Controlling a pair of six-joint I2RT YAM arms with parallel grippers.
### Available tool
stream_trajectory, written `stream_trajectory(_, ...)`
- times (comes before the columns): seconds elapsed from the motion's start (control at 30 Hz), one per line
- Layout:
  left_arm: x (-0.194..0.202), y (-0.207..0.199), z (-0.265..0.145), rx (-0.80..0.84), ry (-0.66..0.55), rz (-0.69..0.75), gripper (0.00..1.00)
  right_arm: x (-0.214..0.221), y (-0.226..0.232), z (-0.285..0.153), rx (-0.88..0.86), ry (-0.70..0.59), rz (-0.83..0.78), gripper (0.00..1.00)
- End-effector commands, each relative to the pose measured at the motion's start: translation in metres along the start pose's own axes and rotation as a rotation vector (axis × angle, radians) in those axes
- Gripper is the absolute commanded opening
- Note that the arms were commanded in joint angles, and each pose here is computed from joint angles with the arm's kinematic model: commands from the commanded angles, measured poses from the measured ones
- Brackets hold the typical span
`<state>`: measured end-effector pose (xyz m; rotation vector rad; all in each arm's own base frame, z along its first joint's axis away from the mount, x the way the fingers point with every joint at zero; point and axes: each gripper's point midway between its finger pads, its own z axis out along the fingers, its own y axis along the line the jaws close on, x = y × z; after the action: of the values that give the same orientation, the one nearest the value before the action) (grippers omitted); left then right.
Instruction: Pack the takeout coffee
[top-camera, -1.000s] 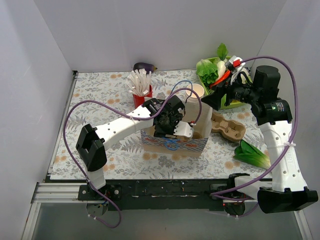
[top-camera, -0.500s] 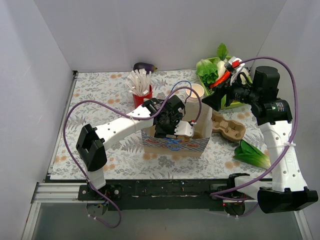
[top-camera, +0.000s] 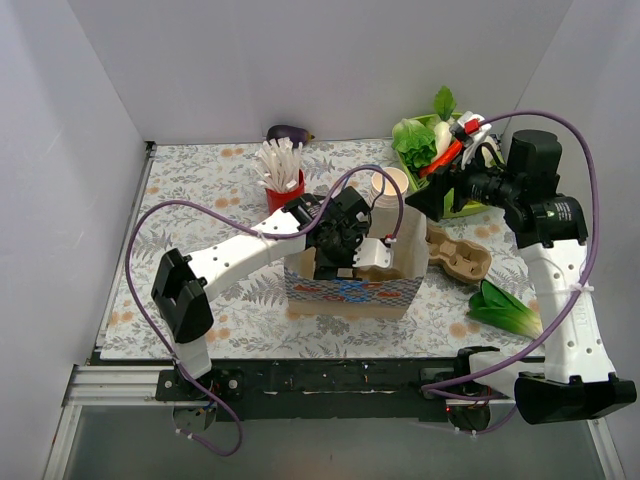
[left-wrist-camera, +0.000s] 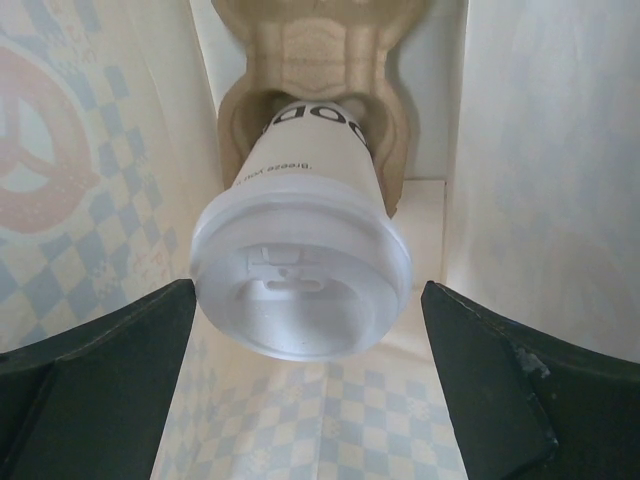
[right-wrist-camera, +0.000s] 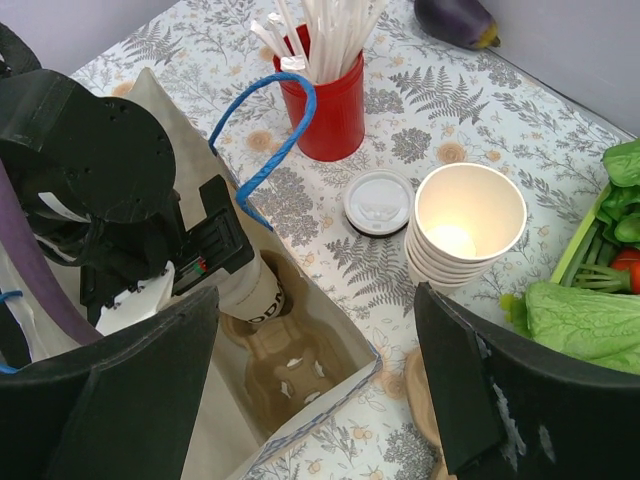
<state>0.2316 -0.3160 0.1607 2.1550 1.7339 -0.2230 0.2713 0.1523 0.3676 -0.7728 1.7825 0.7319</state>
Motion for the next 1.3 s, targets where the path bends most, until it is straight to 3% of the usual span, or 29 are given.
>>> stream_trajectory(0.0, -0.035, 0.007, -0.044, -0.075, -0.179, 0.011, 0.98, -0.019, -0.002, -0.007, 0.027, -0.029, -0.031, 0.86)
stream_trajectory(0.27, -0.056, 0.012, -0.067, -0.149, -0.318, 0.002, 0.98, -0.022, -0.007, -0.009, 0.06, -0.012, -0.011, 0.86)
stream_trajectory(0.6, -0.063, 0.008, -0.07, -0.176, -0.404, -0.028, 0.98, -0.022, -0.008, -0.014, 0.09, 0.001, -0.011, 0.87)
stream_trajectory(0.97, -0.096, 0.015, -0.111, -0.238, -0.592, -0.048, 0.98, -0.017, -0.009, -0.015, 0.099, 0.015, -0.024, 0.87)
stream_trajectory(1.27, -0.108, 0.027, -0.139, -0.313, -0.663, -0.091, 0.98, -0.017, -0.007, -0.016, 0.092, 0.01, -0.025, 0.87)
